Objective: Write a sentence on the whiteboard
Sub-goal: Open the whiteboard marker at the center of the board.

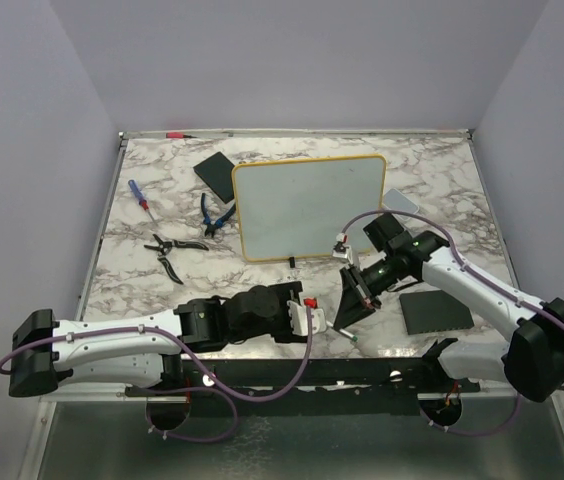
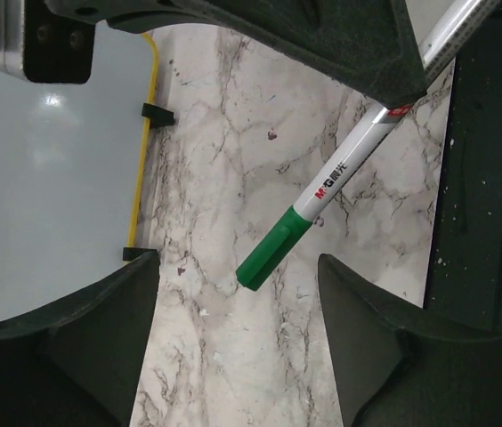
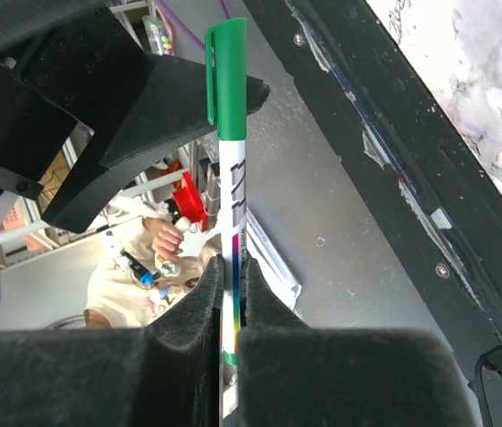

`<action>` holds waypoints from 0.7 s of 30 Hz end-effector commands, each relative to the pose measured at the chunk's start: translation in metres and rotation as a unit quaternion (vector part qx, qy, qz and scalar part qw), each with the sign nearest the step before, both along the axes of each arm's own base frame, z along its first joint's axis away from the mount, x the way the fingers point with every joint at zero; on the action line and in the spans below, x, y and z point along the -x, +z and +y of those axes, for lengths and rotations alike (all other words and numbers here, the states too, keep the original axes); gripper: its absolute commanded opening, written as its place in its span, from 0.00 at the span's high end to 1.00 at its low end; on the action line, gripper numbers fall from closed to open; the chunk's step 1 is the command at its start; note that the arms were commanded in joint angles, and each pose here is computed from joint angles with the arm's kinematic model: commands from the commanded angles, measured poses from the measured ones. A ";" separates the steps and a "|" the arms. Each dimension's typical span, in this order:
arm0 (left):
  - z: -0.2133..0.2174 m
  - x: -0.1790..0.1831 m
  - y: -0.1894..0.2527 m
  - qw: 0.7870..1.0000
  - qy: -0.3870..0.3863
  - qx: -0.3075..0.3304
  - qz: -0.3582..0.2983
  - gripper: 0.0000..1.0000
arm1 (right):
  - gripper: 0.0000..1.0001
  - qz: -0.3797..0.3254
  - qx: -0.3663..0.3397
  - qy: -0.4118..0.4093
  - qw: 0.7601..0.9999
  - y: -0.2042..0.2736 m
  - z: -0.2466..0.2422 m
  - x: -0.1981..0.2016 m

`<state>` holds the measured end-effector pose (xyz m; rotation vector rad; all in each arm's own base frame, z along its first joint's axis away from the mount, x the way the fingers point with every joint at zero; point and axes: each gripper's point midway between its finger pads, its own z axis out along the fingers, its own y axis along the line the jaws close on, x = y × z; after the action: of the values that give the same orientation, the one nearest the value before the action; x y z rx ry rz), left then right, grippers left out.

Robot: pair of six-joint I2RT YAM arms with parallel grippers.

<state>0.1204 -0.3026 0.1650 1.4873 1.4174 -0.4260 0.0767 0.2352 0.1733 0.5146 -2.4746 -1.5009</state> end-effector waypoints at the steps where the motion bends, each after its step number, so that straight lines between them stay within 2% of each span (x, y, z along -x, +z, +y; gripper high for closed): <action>1: -0.006 0.012 -0.008 0.999 -0.030 -0.007 0.013 0.39 | 1.00 0.001 -0.017 0.018 1.000 0.013 0.005 0.002; 12: -0.011 0.020 -0.019 0.998 -0.050 -0.029 0.027 0.56 | 1.00 0.005 -0.006 0.036 0.999 0.010 0.008 0.007; 14: -0.011 0.021 -0.019 0.998 -0.049 -0.030 0.028 0.64 | 1.00 0.004 -0.007 0.038 0.999 0.010 0.008 0.008; 18: -0.011 0.022 -0.020 0.998 -0.044 -0.031 0.024 0.92 | 1.00 0.000 0.002 0.037 0.999 0.008 0.008 0.006; 21: -0.010 0.022 -0.019 0.998 -0.043 -0.029 0.023 1.00 | 1.00 -0.003 0.005 0.037 0.999 0.008 0.008 0.005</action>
<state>0.0918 -0.3038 0.1286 1.6875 1.4304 -0.4587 0.0737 0.2423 0.1779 0.5787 -2.4471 -1.4741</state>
